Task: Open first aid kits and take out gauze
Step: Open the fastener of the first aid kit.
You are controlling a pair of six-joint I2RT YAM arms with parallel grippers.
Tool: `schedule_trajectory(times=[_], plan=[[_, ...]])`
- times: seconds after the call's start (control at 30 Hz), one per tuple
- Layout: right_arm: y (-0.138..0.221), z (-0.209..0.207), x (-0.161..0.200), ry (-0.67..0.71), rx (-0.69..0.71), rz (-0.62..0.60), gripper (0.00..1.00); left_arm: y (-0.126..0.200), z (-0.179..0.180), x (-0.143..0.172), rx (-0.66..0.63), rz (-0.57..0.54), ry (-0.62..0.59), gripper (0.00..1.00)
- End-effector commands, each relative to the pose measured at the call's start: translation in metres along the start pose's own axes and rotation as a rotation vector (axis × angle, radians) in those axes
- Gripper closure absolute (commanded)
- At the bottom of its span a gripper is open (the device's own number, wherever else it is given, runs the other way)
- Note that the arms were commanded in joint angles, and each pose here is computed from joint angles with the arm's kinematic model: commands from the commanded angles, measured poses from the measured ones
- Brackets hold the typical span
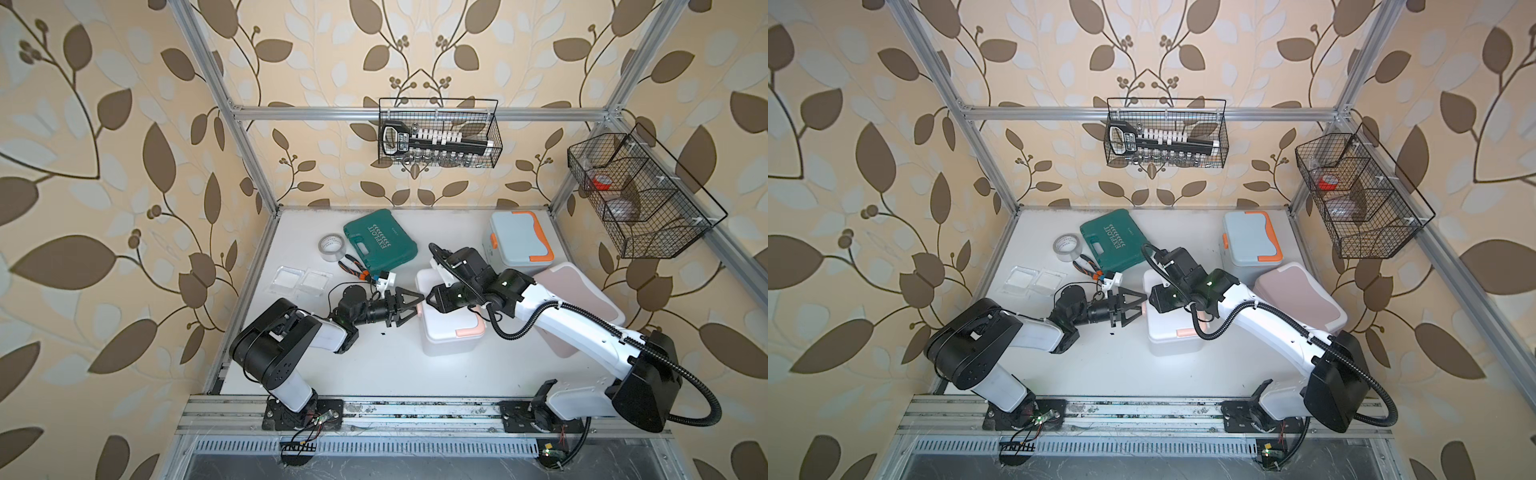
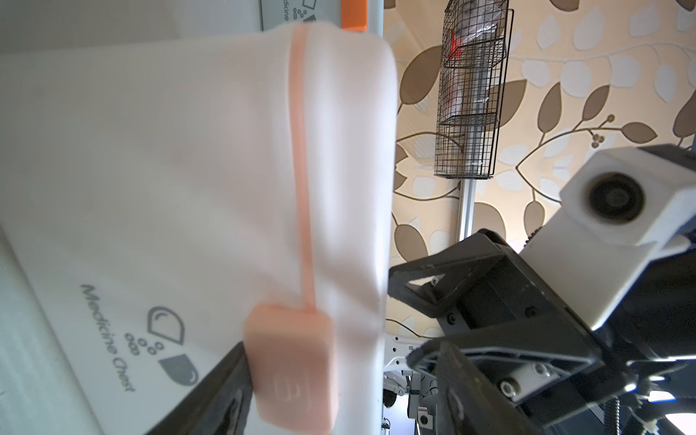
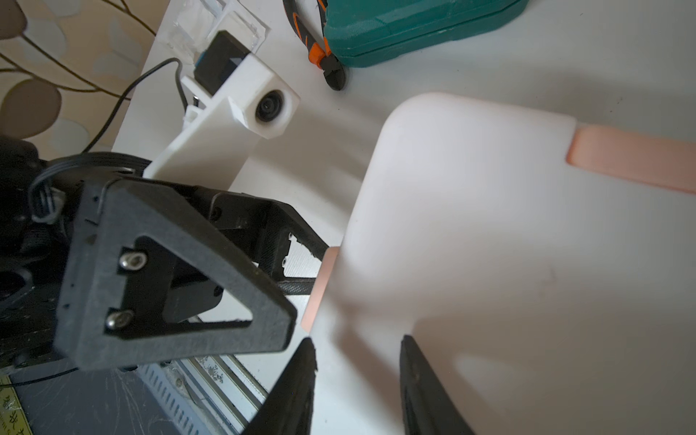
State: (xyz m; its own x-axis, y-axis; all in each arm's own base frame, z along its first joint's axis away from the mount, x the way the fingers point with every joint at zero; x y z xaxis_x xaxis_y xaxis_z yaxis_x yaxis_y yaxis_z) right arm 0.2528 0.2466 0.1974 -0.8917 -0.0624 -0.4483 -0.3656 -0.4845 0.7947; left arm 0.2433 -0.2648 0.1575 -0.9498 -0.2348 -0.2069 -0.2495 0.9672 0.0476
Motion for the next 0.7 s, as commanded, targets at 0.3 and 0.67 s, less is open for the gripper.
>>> schedule_trajectory(times=[0.3, 0.67], plan=[[-0.027, -0.041, 0.056, -0.047, 0.158, 0.226, 0.63, 0.015, -0.074, 0.002, 0.162, -0.032, -0.18, 0.24], [-0.008, -0.026, 0.038, -0.043, 0.12, 0.173, 0.6, 0.028, -0.058, 0.006, -0.012, -0.057, -0.149, 0.19]])
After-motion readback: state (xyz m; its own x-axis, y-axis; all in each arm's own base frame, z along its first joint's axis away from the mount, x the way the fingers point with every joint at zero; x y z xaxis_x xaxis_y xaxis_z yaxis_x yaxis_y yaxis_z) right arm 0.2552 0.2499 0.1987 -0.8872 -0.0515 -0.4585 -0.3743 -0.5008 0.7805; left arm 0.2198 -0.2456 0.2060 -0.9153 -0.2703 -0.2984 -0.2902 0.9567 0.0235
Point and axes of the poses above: each gripper's point midway between its finger pads, its own y axis back along the fingers, its own z axis along the line the jaws close on, x = y × z, the point moved 3 cm from there along y, back along the fingers, and after that the axes turned 9 degrees about -y, right-handed, at the moved point
